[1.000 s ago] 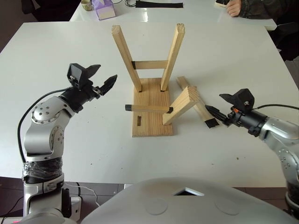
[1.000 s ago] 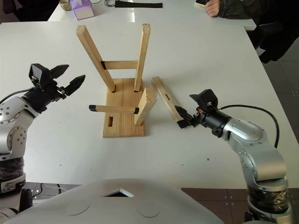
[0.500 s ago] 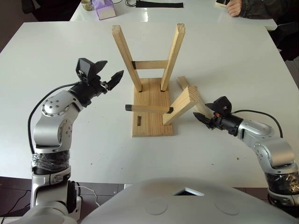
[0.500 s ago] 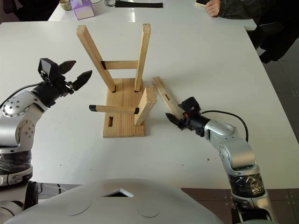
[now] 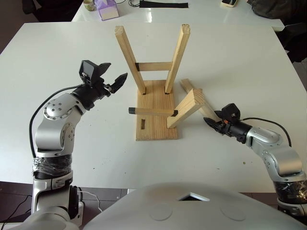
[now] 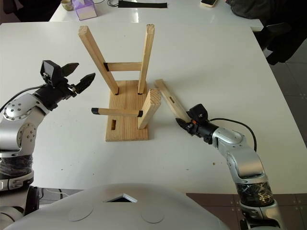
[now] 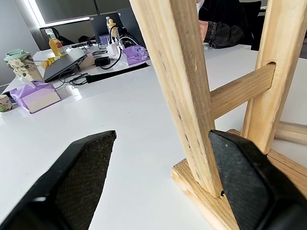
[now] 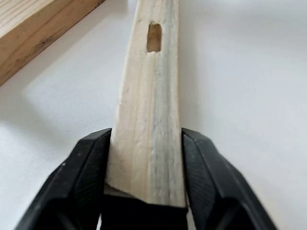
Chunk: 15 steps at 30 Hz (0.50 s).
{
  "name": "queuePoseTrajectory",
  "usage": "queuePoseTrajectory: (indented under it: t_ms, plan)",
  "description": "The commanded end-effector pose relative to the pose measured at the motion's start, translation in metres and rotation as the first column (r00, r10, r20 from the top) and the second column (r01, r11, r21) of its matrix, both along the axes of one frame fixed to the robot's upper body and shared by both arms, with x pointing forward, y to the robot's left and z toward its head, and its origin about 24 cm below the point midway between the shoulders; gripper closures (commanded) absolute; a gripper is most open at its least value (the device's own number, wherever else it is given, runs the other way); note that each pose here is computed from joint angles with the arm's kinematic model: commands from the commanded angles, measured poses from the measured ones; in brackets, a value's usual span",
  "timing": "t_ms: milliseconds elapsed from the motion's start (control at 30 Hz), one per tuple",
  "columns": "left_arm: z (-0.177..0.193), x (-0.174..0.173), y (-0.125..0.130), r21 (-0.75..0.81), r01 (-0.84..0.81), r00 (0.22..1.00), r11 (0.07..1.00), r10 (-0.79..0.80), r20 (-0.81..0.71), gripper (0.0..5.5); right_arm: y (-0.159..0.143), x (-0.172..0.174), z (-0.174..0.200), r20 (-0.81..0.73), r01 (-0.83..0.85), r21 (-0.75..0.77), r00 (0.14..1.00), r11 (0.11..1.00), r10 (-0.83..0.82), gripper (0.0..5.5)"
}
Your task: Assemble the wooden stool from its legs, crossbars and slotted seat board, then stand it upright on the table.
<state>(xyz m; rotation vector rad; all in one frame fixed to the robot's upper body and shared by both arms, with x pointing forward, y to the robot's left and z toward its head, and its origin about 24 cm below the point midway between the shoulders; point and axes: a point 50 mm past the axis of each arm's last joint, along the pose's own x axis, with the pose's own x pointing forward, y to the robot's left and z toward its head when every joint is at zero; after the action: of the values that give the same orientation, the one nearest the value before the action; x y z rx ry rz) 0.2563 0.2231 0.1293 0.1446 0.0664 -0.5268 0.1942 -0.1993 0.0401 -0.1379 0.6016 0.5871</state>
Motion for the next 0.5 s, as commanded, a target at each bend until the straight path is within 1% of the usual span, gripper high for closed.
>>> queuePoseTrajectory:
  t_ms: [33, 133, 200, 233, 300, 333, 367, 400, 433, 500]
  plan:
    - [0.012, 0.005, 0.005, -0.015, -0.031, 0.999, 0.999, 0.031, 0.033, 1.91, -0.004, -0.001, -0.003, -0.003, 0.019, -0.01, 1.0, 1.0, -0.019, 3.47]
    - [0.022, 0.012, 0.012, -0.025, -0.104, 0.993, 0.994, 0.105, 0.062, 1.91, -0.01, 0.006, 0.004, 0.037, 0.06, -0.002, 0.997, 0.998, -0.06, 3.47]
    - [0.032, 0.015, 0.015, -0.022, -0.138, 0.987, 0.99, 0.139, 0.082, 1.91, -0.02, 0.015, 0.016, 0.102, 0.109, 0.018, 0.989, 0.994, -0.11, 3.47]
    - [0.039, 0.015, 0.014, -0.025, -0.129, 0.987, 0.991, 0.131, 0.097, 1.91, -0.026, 0.021, 0.025, 0.147, 0.136, 0.035, 0.979, 0.99, -0.14, 3.47]
    - [0.061, 0.008, 0.005, -0.098, -0.005, 0.988, 0.995, 0.02, 0.151, 1.91, -0.039, 0.034, 0.052, 0.259, 0.167, 0.099, 0.948, 0.981, -0.188, 3.47]
    - [0.074, 0.001, -0.004, -0.153, 0.114, 0.979, 0.982, -0.085, 0.187, 2.1, -0.043, 0.041, 0.071, 0.325, 0.155, 0.152, 0.925, 0.976, -0.197, 3.47]
    - [0.083, -0.005, -0.012, -0.183, 0.206, 0.963, 0.961, -0.166, 0.213, 2.23, -0.044, 0.045, 0.087, 0.378, 0.123, 0.205, 0.905, 0.971, -0.194, 3.47]
    - [0.091, -0.011, -0.02, -0.201, 0.287, 0.944, 0.937, -0.239, 0.229, 2.37, -0.04, 0.046, 0.107, 0.423, 0.046, 0.291, 0.89, 0.956, -0.172, 3.47]
    - [0.099, -0.015, -0.027, -0.225, 0.348, 0.925, 0.91, -0.295, 0.239, 2.59, -0.034, 0.045, 0.126, 0.457, -0.048, 0.375, 0.878, 0.926, -0.14, 3.47]
    - [0.116, -0.023, -0.039, -0.281, 0.465, 0.876, 0.839, -0.392, 0.279, 2.63, -0.02, 0.037, 0.161, 0.525, -0.269, 0.464, 0.851, 0.844, -0.017, 3.47]
